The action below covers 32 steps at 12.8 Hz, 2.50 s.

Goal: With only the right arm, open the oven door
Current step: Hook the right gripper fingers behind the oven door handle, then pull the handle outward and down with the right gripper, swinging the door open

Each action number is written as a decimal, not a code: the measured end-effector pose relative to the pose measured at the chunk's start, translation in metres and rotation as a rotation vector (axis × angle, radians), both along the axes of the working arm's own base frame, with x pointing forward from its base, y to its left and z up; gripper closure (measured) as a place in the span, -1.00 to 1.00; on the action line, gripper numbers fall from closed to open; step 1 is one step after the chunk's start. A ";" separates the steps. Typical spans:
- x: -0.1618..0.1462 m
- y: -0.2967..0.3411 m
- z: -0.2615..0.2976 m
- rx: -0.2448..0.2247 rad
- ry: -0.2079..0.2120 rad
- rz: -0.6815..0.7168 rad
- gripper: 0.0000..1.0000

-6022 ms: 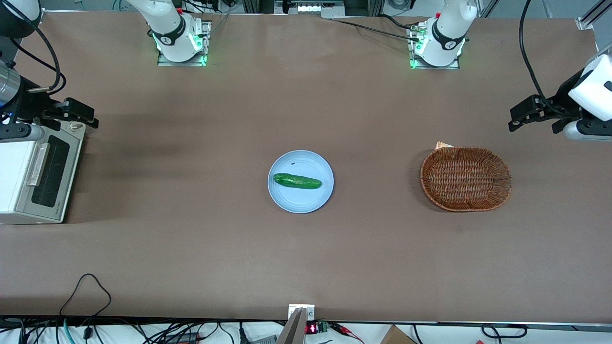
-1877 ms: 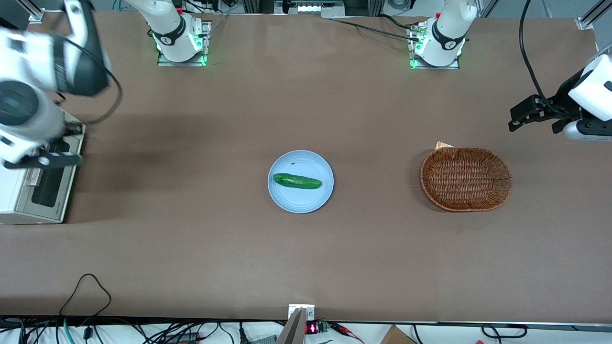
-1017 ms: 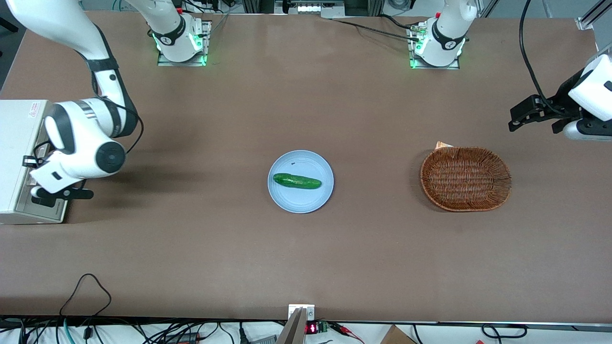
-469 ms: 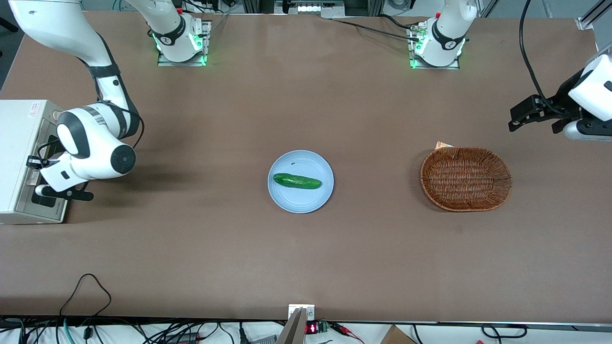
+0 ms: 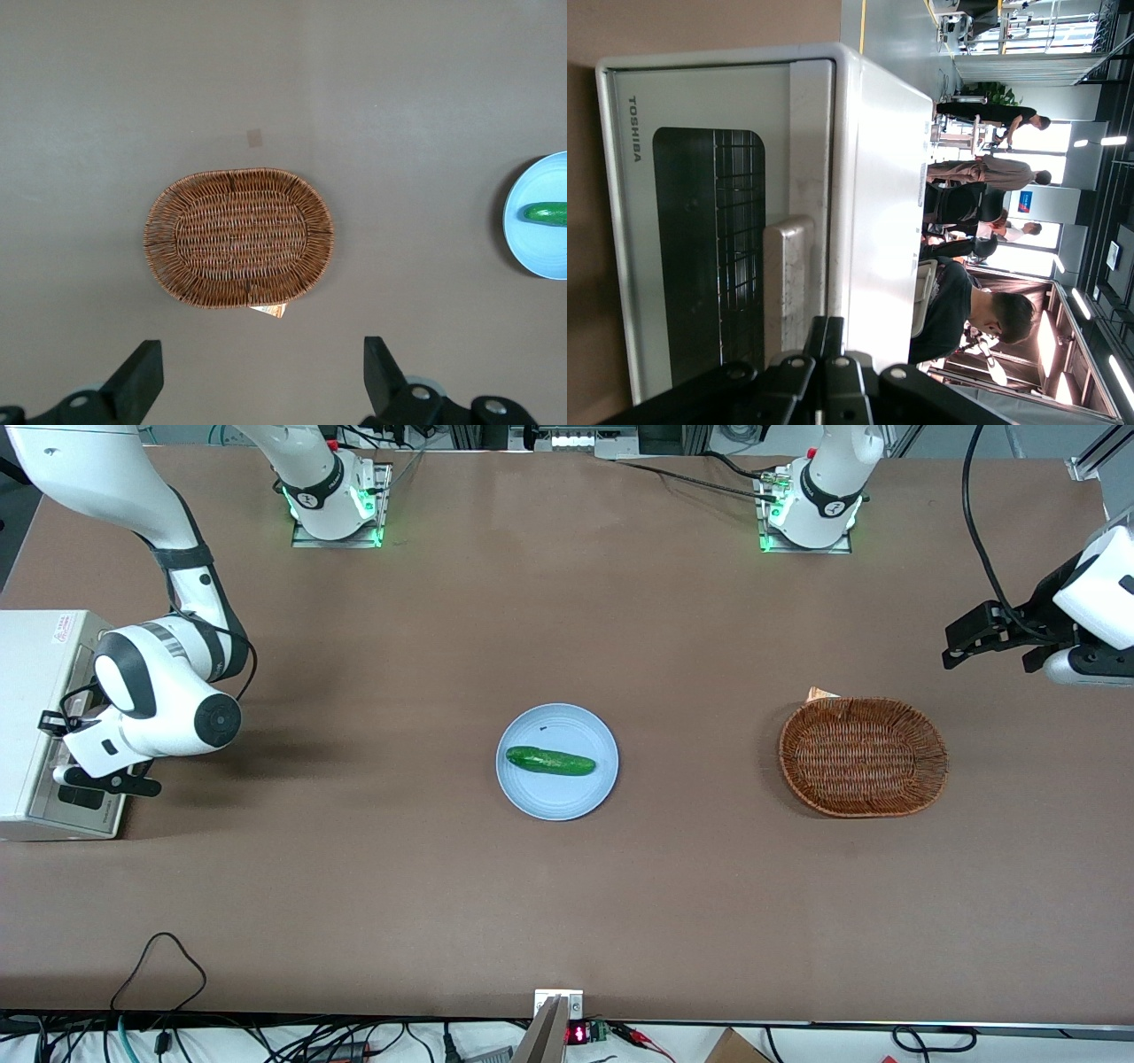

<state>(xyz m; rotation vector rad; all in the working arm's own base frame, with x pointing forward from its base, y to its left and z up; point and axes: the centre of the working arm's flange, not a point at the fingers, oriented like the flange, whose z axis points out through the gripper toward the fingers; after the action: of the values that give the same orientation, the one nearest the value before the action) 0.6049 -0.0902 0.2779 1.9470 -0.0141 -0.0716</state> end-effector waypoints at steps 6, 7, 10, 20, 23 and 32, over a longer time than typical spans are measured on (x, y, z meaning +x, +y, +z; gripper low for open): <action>-0.006 -0.001 -0.010 0.006 0.009 -0.003 0.98; -0.007 -0.001 -0.011 0.009 0.009 0.000 0.98; -0.007 -0.007 -0.012 0.016 0.006 -0.001 0.98; -0.007 0.008 -0.016 0.029 0.012 0.016 0.98; -0.007 0.027 -0.018 0.060 0.011 0.018 0.98; -0.010 0.079 -0.057 0.090 0.050 0.062 0.98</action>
<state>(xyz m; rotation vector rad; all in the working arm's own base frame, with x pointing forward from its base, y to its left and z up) 0.5945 -0.0115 0.2213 2.0333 0.0840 -0.0815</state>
